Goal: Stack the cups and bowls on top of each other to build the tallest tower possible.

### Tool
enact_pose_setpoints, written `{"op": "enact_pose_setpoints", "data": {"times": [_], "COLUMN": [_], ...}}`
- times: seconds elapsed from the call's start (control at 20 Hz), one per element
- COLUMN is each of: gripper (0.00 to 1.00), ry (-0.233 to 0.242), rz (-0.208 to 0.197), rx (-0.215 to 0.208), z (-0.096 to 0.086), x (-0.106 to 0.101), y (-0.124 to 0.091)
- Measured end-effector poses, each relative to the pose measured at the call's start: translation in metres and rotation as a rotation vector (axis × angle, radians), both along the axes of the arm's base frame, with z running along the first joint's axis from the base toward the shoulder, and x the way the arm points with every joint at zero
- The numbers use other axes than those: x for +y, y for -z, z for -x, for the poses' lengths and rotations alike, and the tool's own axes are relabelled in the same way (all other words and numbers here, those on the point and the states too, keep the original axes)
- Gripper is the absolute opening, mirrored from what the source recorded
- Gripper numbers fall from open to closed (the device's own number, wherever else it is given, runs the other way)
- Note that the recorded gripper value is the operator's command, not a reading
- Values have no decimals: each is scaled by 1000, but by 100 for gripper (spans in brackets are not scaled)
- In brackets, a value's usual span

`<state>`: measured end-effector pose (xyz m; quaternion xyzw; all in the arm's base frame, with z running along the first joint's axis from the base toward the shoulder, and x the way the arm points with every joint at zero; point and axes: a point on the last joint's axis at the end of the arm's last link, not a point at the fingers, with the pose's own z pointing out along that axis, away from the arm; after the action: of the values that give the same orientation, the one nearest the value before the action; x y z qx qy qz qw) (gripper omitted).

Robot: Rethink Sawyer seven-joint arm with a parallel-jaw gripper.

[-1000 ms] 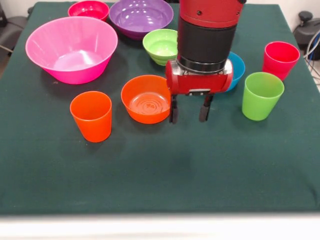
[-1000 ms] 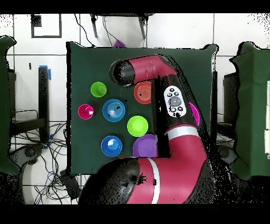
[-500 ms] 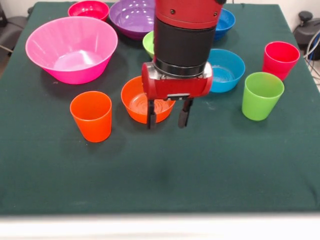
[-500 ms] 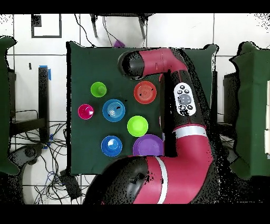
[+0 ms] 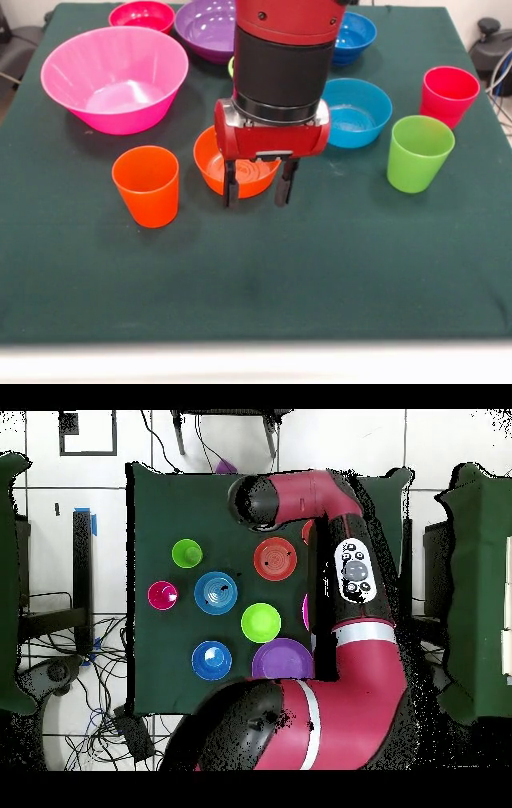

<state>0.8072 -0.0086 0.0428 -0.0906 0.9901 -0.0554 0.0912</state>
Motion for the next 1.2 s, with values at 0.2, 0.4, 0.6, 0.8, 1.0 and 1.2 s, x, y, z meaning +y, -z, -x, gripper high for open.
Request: {"op": "enact_pose_setpoints", "data": {"times": [0.2, 0.4, 0.6, 0.8, 1.0, 1.2], "gripper": [100, 100, 100, 100, 100, 100], "ry": [0, -3, -17, -44, -71, -87], "rz": [-1, -3, -7, -12, -16, -14], "rx": [6, 16, 41, 62, 67, 72], "z": [1, 6, 21, 49, 82, 112], "x": [0, 2, 5, 10, 11, 8], "y": [3, 4, 4, -3, -17, -33]}}
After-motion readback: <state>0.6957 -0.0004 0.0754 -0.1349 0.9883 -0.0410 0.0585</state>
